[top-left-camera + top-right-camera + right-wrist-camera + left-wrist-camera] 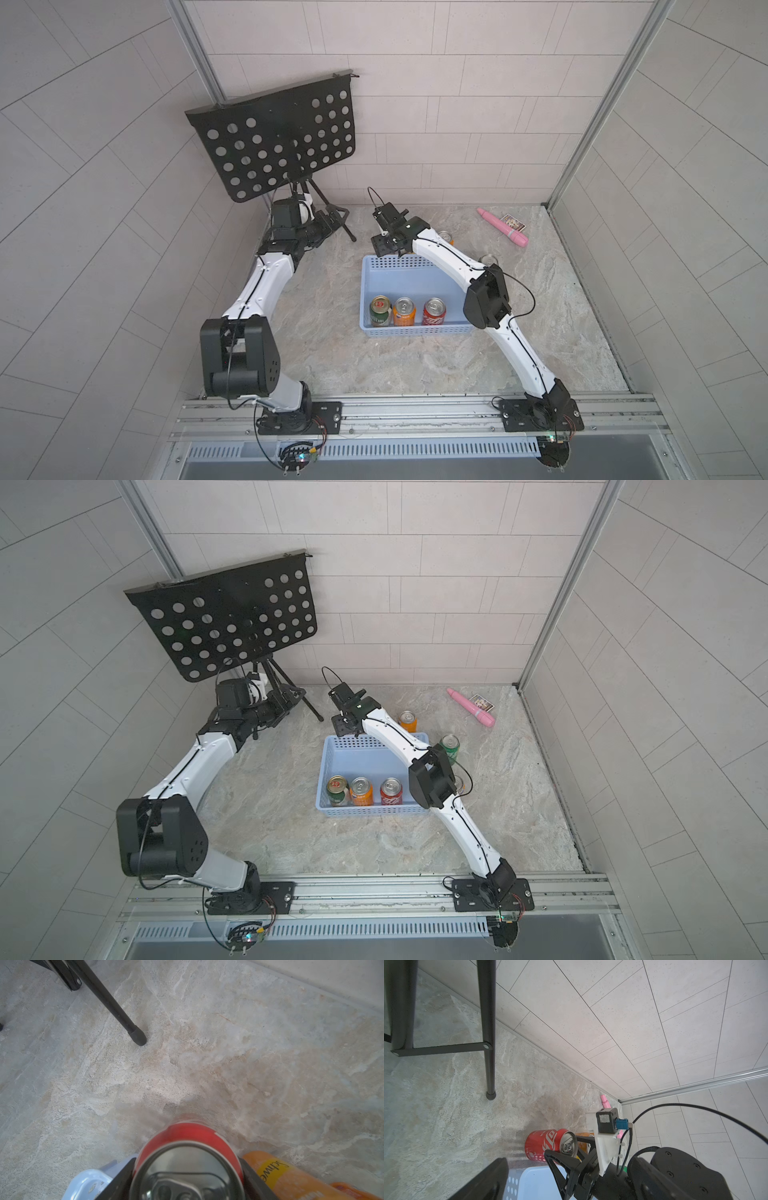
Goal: Take out the drinks from the basket
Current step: Place the drink at the center of the board, then pick up the drink from the basket, then place the drink at the center of the board.
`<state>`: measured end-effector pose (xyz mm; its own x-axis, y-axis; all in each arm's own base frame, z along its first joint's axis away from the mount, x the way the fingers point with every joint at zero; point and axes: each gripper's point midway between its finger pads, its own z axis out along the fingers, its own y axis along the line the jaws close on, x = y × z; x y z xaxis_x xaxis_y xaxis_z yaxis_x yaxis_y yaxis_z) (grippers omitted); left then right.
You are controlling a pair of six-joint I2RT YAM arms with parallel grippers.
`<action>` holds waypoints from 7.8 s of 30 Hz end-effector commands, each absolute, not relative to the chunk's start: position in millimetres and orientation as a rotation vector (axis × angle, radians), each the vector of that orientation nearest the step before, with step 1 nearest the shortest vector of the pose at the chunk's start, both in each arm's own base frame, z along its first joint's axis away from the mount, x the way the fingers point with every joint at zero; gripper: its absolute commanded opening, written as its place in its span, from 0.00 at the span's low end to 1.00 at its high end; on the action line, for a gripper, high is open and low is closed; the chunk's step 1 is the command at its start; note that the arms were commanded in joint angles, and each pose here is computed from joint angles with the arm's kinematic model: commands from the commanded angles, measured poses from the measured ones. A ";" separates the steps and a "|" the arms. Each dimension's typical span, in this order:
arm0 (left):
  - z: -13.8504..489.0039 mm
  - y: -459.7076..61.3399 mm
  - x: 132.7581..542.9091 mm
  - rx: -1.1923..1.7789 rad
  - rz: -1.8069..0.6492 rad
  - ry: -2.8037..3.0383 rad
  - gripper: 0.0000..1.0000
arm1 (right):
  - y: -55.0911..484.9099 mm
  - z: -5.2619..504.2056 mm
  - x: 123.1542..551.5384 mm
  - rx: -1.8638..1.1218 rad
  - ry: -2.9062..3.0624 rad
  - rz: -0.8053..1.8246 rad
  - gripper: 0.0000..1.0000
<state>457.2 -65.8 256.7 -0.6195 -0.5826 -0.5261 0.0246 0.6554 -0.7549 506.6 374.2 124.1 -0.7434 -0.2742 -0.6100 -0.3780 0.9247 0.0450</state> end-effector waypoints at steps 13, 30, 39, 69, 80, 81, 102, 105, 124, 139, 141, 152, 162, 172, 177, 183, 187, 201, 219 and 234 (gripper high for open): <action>256.9 -68.2 448.3 -0.407 -0.951 2.072 1.00 | 381.2 138.6 506.9 -0.465 2.417 0.241 0.72; 260.6 -67.2 445.4 -0.379 -0.931 2.072 1.00 | 368.5 214.1 508.5 -0.377 2.300 0.272 0.85; 261.3 -68.6 443.4 -0.362 -0.931 2.084 1.00 | 337.5 294.8 483.4 -0.375 2.198 0.285 0.86; 238.9 -67.7 380.1 -0.292 -0.812 2.213 1.00 | 226.6 229.1 308.6 -0.531 2.386 0.319 0.84; 229.7 -64.1 381.8 -0.331 -0.797 2.233 1.00 | 243.1 184.1 279.0 -0.661 2.548 0.385 0.84; 229.9 -64.7 381.7 -0.329 -0.796 2.232 1.00 | 245.1 179.8 277.6 -0.672 2.561 0.380 0.84; 226.6 -66.0 382.5 -0.335 -0.812 2.241 1.00 | 242.2 127.3 267.1 -0.721 2.731 0.246 0.83; 225.1 -66.4 383.6 -0.341 -0.818 2.244 1.00 | 242.9 122.1 261.9 -0.717 2.758 0.255 0.83; 226.9 -70.0 383.9 -0.337 -0.851 2.236 1.00 | 239.5 89.3 253.5 -0.738 2.837 0.146 0.74; 231.7 -74.0 381.8 -0.321 -0.873 2.228 1.00 | 237.9 113.3 254.0 -0.695 2.802 0.161 0.21; 233.5 -76.4 380.9 -0.310 -0.875 2.226 1.00 | 237.2 119.1 254.7 -0.689 2.791 0.161 0.19; 247.9 -94.2 370.3 -0.234 -0.915 2.214 1.00 | 234.4 166.1 259.9 -0.656 2.713 0.173 0.13; 269.7 -109.9 354.1 -0.195 -0.995 2.158 1.00 | 230.0 203.7 264.0 -0.629 2.650 0.177 0.12; 291.0 -127.0 335.5 -0.067 -0.960 2.140 1.00 | 224.1 241.2 258.5 -0.584 2.559 0.245 0.10; 292.0 -125.3 327.6 -0.057 -0.944 2.134 1.00 | 215.2 253.3 249.1 -0.567 2.539 0.258 0.10; 286.5 -118.6 324.7 -0.067 -0.867 2.129 1.00 | 214.2 256.6 227.3 -0.610 2.510 0.311 0.09; 281.7 -112.2 323.1 -0.052 -0.799 2.148 1.00 | 213.4 250.3 209.7 -0.652 2.501 0.322 0.09; 273.6 -85.7 334.8 -0.137 -0.605 2.133 1.00 | 222.0 195.7 169.7 -0.743 2.498 0.260 0.08; 264.7 -77.7 336.4 -0.157 -0.549 2.132 1.00 | 219.8 134.5 156.8 -0.785 2.567 0.207 0.07; 260.7 -77.3 336.1 -0.158 -0.545 2.144 1.00 | 218.7 101.2 152.9 -0.809 2.581 0.172 0.11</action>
<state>337.9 -78.1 259.6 -0.6078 -0.3235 -0.7252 0.0726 0.8868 -0.4564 144.8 209.5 94.4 -0.7481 -0.5422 -0.3826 -0.5811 0.8137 -0.0168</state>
